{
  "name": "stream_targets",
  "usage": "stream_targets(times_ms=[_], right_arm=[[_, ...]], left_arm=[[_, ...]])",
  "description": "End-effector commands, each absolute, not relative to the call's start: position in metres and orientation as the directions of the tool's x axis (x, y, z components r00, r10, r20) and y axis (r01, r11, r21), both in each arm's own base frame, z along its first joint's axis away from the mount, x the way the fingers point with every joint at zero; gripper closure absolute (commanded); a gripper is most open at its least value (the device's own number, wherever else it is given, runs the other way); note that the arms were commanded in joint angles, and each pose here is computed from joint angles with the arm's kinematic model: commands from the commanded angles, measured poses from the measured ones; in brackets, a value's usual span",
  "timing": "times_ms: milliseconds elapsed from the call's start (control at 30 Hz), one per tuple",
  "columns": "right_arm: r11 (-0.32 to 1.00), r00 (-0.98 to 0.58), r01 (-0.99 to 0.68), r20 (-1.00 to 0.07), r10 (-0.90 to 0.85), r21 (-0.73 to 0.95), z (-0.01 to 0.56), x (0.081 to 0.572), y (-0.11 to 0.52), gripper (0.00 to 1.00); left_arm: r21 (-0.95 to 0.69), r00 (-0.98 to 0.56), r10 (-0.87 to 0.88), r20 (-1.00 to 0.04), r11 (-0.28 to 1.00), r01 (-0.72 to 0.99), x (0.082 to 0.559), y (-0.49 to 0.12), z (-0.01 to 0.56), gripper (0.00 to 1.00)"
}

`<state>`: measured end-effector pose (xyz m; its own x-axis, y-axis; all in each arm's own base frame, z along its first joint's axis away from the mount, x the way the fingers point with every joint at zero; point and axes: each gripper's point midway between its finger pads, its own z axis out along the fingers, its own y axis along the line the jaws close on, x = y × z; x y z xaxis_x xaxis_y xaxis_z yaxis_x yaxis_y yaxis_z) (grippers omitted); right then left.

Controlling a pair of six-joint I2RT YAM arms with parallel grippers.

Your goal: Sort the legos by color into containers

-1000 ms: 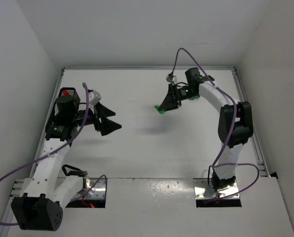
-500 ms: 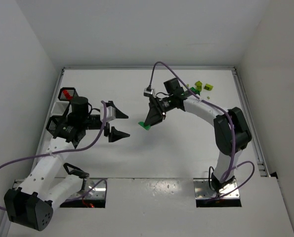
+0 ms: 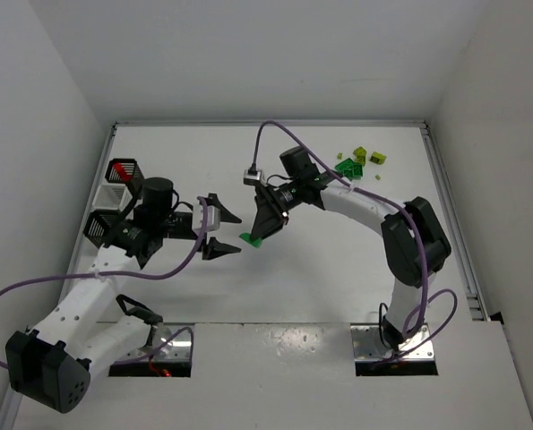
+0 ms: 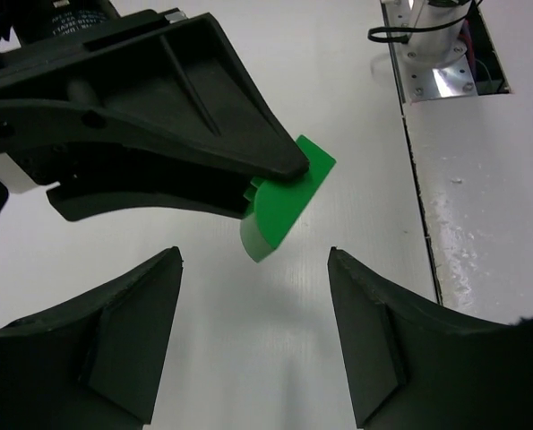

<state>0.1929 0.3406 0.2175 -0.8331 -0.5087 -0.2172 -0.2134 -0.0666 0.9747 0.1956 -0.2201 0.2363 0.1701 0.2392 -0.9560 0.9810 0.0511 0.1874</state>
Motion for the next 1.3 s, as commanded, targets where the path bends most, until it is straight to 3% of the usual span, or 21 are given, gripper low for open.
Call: stream_targets(times_ms=[0, 333, 467, 533, 633, 800, 900, 1000, 1033, 1133, 1267], right_arm=[[-0.208, -0.765, -0.187, -0.275, -0.582, 0.96, 0.246, 0.178, 0.335, 0.9], [-0.194, -0.759, -0.159, -0.246, -0.603, 0.968, 0.241, 0.176, 0.342, 0.9], [-0.203, -0.751, -0.167, -0.258, -0.608, 0.965, 0.243, 0.176, 0.346, 0.9], [-0.198, -0.753, -0.16, -0.249, -0.609, 0.967, 0.243, 0.176, 0.346, 0.9], [-0.204, -0.751, -0.168, -0.259, -0.607, 0.964, 0.246, 0.175, 0.345, 0.9], [-0.224, -0.738, -0.191, -0.29, -0.609, 0.956, 0.257, 0.168, 0.344, 0.9], [-0.228, -0.736, -0.197, -0.297, -0.608, 0.953, 0.26, 0.165, 0.342, 0.83], [-0.227, -0.743, -0.201, -0.299, -0.598, 0.953, 0.261, 0.166, 0.338, 0.52], [-0.224, -0.751, -0.203, -0.299, -0.589, 0.953, 0.261, 0.171, 0.336, 0.48], [-0.237, -0.755, -0.233, -0.329, -0.567, 0.943, 0.266, 0.175, 0.33, 0.43], [-0.226, -0.789, -0.258, -0.339, -0.512, 0.939, 0.263, 0.197, 0.318, 0.42]], left_arm=[[0.308, 0.301, 0.205, -0.932, 0.004, 0.951, 0.194, -0.228, 0.259, 0.29], [0.296, 0.301, 0.177, -0.937, -0.055, 0.954, 0.177, -0.241, 0.266, 0.39], [0.292, 0.299, 0.165, -0.94, -0.066, 0.954, 0.173, -0.245, 0.271, 0.51], [0.284, 0.293, 0.166, -0.942, -0.076, 0.956, 0.172, -0.247, 0.269, 0.63], [0.275, 0.284, 0.167, -0.944, -0.075, 0.958, 0.172, -0.247, 0.269, 0.72], [0.257, 0.266, 0.182, -0.947, -0.07, 0.964, 0.172, -0.247, 0.26, 0.72], [0.24, 0.246, 0.194, -0.95, -0.052, 0.969, 0.174, -0.246, 0.258, 0.82], [0.237, 0.237, 0.207, -0.949, -0.023, 0.971, 0.176, -0.243, 0.257, 0.95], [0.24, 0.24, 0.21, -0.948, -0.024, 0.97, 0.172, -0.243, 0.255, 0.98], [0.229, 0.219, 0.23, -0.948, 0.016, 0.973, 0.169, -0.24, 0.252, 1.0], [0.076, 0.051, 0.243, -0.969, 0.095, 0.993, 0.164, -0.233, 0.244, 1.0]])
